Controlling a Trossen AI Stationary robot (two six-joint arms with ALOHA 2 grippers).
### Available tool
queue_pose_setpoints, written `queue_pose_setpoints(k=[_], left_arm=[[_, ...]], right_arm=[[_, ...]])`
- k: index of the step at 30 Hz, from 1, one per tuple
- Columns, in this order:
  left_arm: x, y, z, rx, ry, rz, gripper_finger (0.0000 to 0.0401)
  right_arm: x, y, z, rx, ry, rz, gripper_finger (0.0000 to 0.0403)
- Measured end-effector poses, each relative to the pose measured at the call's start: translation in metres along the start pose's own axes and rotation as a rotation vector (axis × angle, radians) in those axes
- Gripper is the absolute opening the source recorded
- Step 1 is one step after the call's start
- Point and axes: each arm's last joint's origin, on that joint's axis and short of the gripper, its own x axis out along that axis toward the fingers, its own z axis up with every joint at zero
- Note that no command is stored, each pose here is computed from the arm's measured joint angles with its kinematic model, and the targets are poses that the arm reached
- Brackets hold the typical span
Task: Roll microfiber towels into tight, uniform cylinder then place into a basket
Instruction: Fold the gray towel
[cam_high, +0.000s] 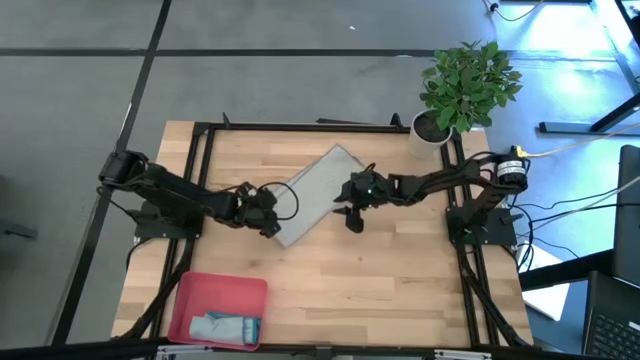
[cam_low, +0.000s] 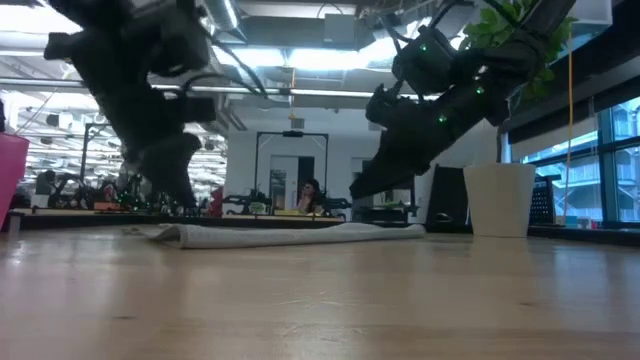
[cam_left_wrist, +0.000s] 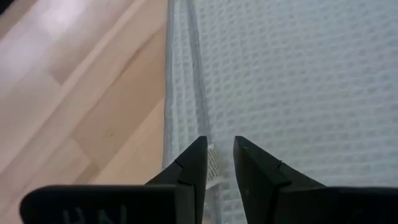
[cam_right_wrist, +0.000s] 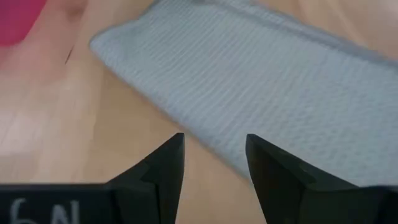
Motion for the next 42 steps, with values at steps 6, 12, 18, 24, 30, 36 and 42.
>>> queue_pose_setpoints(k=[6, 12, 18, 24, 30, 36, 42], left_arm=[[0.013, 0.003, -0.008, -0.022, 0.046, 0.021, 0.0071], [0.02, -0.003, -0.014, -0.007, 0.109, -0.023, 0.0071], [0.02, -0.013, -0.017, 0.006, 0.097, -0.065, 0.0071], [0.014, -0.028, -0.017, -0.004, 0.065, -0.197, 0.0071], [0.006, -0.043, -0.019, -0.006, 0.049, -0.334, 0.0071], [-0.002, -0.05, -0.018, 0.023, -0.027, -0.343, 0.0071], [-0.013, -0.053, -0.003, 0.071, -0.127, -0.269, 0.0071]], right_arm=[[0.015, 0.004, -0.015, -0.005, 0.052, 0.004, 0.0173], [0.024, -0.004, -0.025, -0.001, 0.082, -0.116, 0.0173], [0.024, -0.014, -0.025, 0.014, 0.08, -0.168, 0.0173], [0.023, -0.025, -0.025, 0.035, 0.082, -0.218, 0.0173], [0.02, -0.037, -0.024, 0.056, 0.075, -0.275, 0.0173], [0.017, -0.042, -0.022, 0.066, 0.066, -0.29, 0.0173], [0.004, -0.034, -0.003, 0.031, -0.009, -0.254, 0.0173]])
